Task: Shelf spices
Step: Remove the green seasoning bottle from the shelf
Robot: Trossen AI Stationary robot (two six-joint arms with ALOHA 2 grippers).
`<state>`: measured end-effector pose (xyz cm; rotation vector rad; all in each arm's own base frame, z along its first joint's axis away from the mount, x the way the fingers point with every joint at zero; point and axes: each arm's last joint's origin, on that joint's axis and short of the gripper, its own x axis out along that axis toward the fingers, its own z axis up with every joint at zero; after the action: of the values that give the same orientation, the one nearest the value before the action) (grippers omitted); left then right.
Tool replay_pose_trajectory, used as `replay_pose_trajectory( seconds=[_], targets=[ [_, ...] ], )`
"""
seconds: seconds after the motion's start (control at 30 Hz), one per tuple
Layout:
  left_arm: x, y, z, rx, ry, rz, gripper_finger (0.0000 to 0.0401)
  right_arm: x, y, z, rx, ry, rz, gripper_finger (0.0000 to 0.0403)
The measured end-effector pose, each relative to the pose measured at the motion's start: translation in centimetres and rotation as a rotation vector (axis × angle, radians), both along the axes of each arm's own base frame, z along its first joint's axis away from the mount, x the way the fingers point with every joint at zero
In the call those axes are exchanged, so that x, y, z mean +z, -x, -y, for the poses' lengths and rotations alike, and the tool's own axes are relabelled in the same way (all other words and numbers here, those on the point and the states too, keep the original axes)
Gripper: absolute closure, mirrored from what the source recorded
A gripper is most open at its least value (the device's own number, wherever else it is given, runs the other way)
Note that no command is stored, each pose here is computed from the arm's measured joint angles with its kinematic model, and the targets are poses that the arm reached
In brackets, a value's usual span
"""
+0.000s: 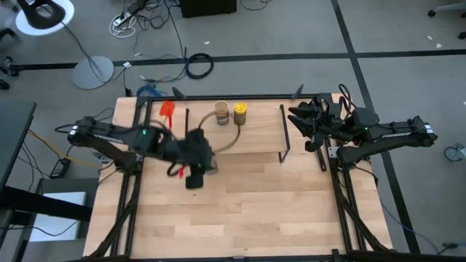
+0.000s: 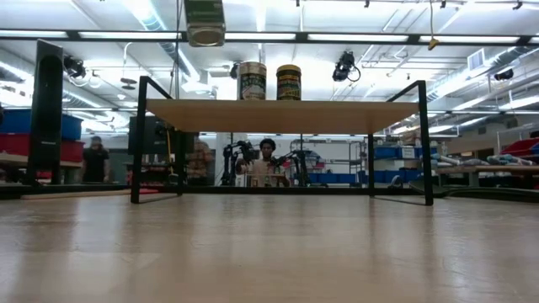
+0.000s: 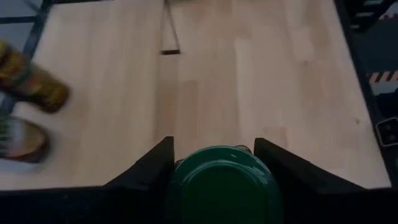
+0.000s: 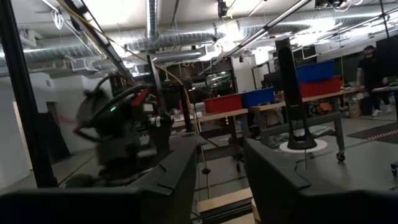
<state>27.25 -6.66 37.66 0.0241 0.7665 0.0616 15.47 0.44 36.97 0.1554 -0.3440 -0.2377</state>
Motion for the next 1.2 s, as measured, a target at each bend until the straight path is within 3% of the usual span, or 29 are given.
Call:
replay_pose_trajectory(
  seconds=[0.23,0.5,0.87,1.2],
  targets=[
    [-4.8,-0.1,3.3,0.033,0.034,0.019,0.0212,0.0,0.0,0.0,0.001,-0.002,0.004,0.0266],
    [-10.5,0.2,4.0,0.066,0.082,0.002,0.0212,0.0,0.0,0.0,0.001,-0.004,0.005,0.0266],
    [-13.0,0.6,3.7,0.066,0.047,-0.047,0.0212,0.0,0.0,0.0,0.005,-0.014,0.007,0.0266],
    [-17.7,-1.2,5.4,-0.136,-0.002,-0.183,0.0212,0.0,-0.1,0.0,0.008,-0.022,0.004,0.0266]
  ],
)
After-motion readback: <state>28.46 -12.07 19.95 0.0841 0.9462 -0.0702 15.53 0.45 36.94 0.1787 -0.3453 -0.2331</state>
